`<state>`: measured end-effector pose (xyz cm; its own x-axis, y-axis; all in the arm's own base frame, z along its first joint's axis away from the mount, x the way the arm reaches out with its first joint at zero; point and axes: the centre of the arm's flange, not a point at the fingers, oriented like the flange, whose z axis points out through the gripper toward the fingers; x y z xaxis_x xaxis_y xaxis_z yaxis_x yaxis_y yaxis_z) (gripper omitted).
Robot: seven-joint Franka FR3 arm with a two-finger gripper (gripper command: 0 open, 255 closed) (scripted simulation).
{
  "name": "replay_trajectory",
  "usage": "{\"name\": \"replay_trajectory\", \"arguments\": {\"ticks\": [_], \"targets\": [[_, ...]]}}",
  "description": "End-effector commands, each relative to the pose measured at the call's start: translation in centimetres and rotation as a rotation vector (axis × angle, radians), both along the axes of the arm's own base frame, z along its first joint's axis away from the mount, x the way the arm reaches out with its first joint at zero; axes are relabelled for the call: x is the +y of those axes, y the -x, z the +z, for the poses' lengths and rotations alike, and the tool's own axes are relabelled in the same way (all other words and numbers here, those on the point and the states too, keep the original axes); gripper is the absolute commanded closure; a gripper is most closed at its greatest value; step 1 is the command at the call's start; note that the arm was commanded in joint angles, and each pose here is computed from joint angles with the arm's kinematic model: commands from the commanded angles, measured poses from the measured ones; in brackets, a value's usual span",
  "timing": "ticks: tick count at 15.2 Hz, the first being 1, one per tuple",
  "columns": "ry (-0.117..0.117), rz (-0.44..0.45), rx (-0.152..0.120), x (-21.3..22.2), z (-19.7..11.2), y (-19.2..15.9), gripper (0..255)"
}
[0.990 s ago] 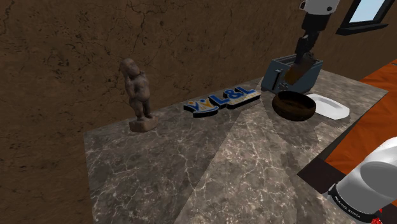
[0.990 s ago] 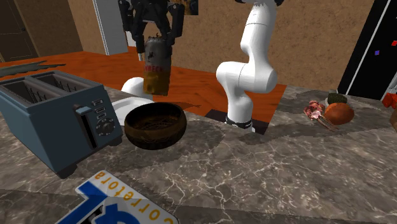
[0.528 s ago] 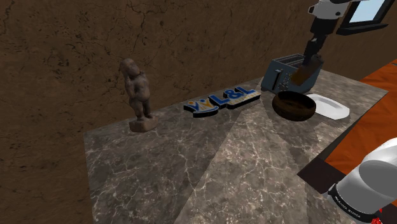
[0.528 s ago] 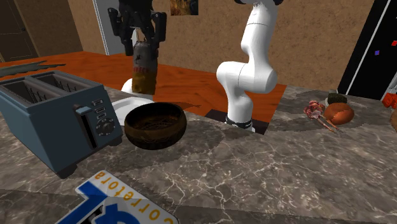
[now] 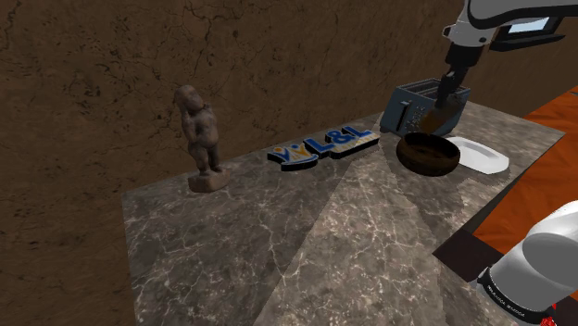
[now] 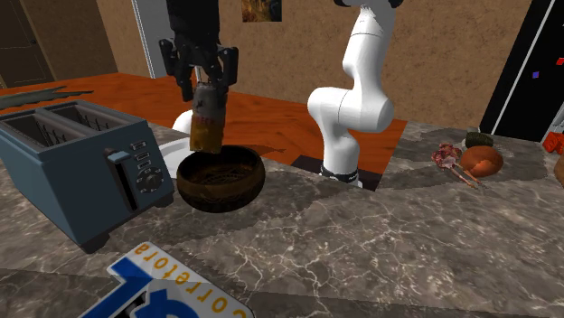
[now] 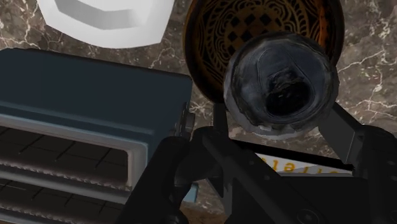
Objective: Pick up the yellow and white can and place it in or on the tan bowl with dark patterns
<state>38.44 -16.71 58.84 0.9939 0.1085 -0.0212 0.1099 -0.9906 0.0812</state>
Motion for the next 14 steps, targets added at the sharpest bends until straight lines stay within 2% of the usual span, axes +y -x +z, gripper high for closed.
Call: {"name": "replay_trajectory", "arguments": {"ticks": [1,7,14], "targets": [[0.0,0.0,-0.001,0.0,-1.1,0.0,255],[0.0,0.0,-0.001,0.0,-4.1,0.0,255],[0.0,0.0,-0.001,0.0,-4.1,0.0,255]]}}
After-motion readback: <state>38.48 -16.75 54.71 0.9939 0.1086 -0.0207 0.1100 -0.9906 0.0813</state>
